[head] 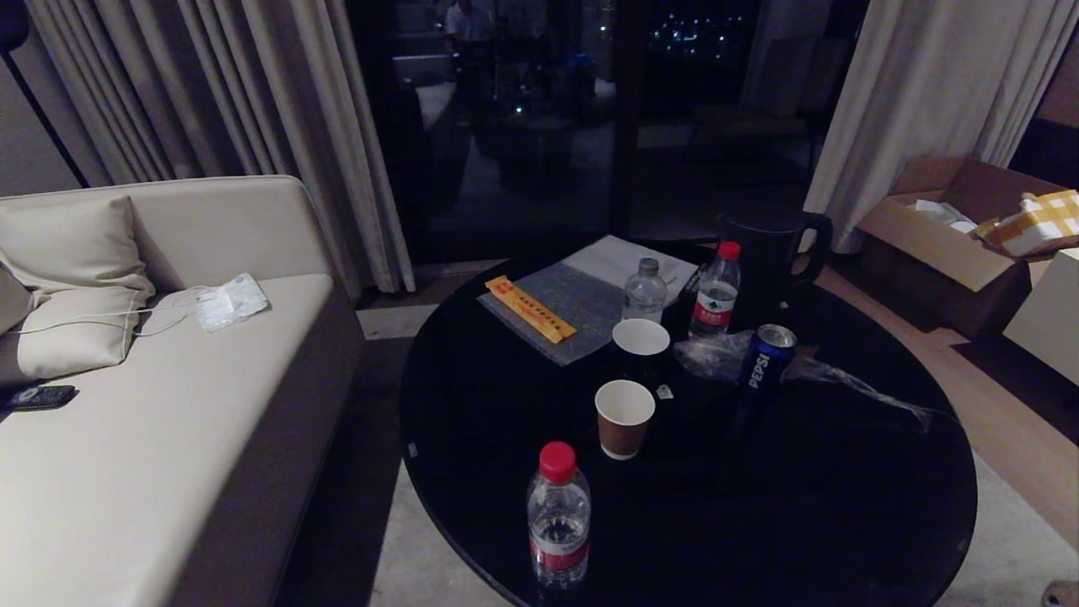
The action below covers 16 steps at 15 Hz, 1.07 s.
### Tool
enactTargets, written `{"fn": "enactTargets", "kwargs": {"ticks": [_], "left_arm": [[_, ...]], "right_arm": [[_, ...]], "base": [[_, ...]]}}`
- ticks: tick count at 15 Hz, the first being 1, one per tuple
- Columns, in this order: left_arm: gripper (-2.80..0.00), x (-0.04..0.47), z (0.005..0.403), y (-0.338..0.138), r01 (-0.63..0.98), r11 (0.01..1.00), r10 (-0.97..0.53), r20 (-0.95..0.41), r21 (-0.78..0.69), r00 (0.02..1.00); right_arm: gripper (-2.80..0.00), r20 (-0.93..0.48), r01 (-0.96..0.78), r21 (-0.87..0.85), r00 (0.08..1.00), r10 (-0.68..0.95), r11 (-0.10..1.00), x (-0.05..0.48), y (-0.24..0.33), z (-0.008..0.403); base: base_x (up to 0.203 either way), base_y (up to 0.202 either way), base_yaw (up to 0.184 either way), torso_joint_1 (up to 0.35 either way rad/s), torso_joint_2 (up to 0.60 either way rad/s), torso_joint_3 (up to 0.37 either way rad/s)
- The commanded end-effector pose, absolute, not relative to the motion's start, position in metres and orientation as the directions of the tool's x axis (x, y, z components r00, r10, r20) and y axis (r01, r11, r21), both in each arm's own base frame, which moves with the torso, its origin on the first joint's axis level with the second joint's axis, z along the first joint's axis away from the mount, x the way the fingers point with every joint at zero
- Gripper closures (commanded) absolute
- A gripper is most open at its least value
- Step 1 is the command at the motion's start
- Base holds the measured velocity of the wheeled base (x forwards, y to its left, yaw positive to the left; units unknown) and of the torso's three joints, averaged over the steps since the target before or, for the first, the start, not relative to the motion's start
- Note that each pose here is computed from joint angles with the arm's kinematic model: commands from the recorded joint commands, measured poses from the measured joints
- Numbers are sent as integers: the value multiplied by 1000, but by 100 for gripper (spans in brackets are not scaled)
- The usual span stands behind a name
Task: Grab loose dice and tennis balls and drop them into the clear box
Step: Put the toys in the box
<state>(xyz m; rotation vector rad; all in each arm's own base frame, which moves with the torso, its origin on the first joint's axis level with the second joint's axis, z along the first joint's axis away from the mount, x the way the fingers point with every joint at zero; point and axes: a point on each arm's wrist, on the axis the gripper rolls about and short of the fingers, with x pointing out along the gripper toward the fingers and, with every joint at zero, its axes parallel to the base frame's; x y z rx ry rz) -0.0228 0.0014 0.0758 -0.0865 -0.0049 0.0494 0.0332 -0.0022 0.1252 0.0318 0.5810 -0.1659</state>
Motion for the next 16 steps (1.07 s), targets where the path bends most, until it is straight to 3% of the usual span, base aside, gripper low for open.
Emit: {"fn": "enactTargets", "kwargs": {"ticks": [1, 9, 12, 16], "left_arm": [[0, -23, 75, 1, -50, 995, 51, 0, -87, 999], [0, -23, 75, 1, -50, 995, 51, 0, -87, 999], [0, -23, 75, 1, -50, 995, 51, 0, -87, 999], [0, -23, 75, 1, -50, 995, 51, 0, -87, 999]], "right_arm": [[0, -442, 183, 31, 884, -151, 983, -6, -3, 108], [0, -165, 20, 68, 986, -9, 997, -34, -1, 77], [0, 39, 8, 73, 999, -11, 997, -23, -1, 80], [0, 5, 10, 74, 1000, -10, 997, -23, -1, 76]], "base": [[0, 0, 0, 0, 0, 0], [0, 0, 0, 0, 0, 0], [0, 0, 0, 0, 0, 0], [0, 0, 0, 0, 0, 0]]}}
